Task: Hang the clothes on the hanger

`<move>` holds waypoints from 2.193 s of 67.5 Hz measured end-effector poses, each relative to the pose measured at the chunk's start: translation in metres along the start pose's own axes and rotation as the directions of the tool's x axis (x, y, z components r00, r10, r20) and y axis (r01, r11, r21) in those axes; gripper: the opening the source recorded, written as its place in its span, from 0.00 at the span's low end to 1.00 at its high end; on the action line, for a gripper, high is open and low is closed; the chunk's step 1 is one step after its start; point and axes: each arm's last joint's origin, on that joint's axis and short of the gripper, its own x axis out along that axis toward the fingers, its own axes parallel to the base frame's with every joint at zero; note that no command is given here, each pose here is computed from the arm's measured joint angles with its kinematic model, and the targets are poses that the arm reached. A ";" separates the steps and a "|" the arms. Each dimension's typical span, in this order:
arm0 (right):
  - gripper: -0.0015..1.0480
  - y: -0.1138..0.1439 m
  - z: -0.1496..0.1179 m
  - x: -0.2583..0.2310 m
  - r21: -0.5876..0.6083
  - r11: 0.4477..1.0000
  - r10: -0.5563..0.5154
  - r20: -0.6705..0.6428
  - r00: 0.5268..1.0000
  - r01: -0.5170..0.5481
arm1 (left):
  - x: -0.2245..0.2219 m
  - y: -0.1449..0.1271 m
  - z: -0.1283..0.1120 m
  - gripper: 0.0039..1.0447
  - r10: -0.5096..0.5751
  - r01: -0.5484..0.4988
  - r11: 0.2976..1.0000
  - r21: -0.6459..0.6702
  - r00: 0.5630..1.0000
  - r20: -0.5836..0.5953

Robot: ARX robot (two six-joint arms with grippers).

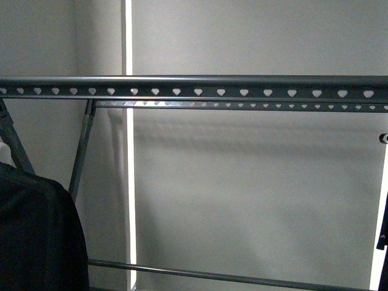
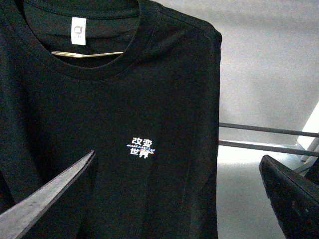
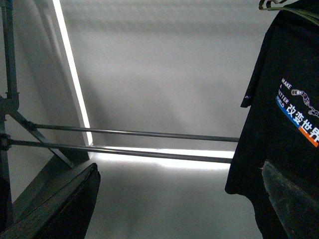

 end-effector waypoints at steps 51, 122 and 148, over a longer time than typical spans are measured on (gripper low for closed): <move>0.93 0.000 0.000 0.000 0.000 1.000 0.001 0.000 1.000 -0.001 | 0.033 -0.006 0.045 0.94 -0.253 0.242 0.967 -0.082 0.948 -0.194; 0.93 0.000 0.000 0.000 0.000 1.000 0.002 0.000 1.000 -0.002 | 0.226 -0.021 0.150 0.94 0.182 -0.294 0.596 -0.748 0.956 -0.230; 0.93 0.000 0.000 0.000 0.000 1.000 0.002 0.000 1.000 -0.002 | 0.226 -0.025 0.140 0.94 0.207 -0.352 0.599 -0.719 0.936 -0.286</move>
